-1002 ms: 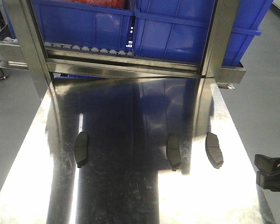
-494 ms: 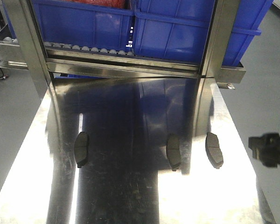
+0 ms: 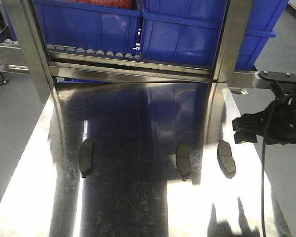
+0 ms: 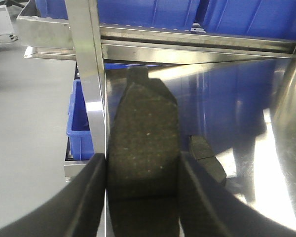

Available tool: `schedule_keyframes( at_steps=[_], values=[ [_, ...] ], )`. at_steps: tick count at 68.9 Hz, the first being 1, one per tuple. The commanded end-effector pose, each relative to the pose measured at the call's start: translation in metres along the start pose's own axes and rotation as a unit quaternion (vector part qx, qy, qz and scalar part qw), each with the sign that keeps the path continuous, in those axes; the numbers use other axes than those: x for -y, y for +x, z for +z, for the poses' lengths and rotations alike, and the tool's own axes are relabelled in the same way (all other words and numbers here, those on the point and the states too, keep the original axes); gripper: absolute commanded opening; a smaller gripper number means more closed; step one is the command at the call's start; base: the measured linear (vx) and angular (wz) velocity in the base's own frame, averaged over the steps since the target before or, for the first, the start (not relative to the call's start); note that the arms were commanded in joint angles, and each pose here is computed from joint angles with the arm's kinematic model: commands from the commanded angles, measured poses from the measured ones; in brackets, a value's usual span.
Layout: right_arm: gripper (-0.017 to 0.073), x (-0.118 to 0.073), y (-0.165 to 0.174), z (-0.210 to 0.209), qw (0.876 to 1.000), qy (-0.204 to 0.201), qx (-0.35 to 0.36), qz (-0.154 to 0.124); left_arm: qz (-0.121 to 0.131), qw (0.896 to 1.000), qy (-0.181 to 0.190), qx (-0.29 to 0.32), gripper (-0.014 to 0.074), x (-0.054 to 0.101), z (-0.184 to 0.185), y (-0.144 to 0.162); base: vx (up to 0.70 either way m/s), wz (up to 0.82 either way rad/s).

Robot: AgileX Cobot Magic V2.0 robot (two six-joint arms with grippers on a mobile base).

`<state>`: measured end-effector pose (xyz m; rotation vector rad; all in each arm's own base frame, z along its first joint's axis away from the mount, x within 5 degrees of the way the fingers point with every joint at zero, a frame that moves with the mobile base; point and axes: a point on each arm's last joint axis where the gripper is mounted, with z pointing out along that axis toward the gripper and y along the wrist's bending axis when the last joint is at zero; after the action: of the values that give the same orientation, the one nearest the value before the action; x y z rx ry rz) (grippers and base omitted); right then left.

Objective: Move and align brake pads A on conveyor
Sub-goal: 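Grasp the outermost brake pad with the right gripper and lift it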

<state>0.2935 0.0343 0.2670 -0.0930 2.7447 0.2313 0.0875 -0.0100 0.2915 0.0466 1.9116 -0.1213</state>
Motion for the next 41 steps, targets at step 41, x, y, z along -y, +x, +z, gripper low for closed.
schedule_keyframes(
  at_steps=[41],
  values=[
    [0.0526,-0.020,-0.037,0.064,0.996,0.040,-0.080,-0.010,-0.004,0.998,0.005,0.056,-0.0006,0.001,-0.003,-0.017,0.00,0.00]
  ],
)
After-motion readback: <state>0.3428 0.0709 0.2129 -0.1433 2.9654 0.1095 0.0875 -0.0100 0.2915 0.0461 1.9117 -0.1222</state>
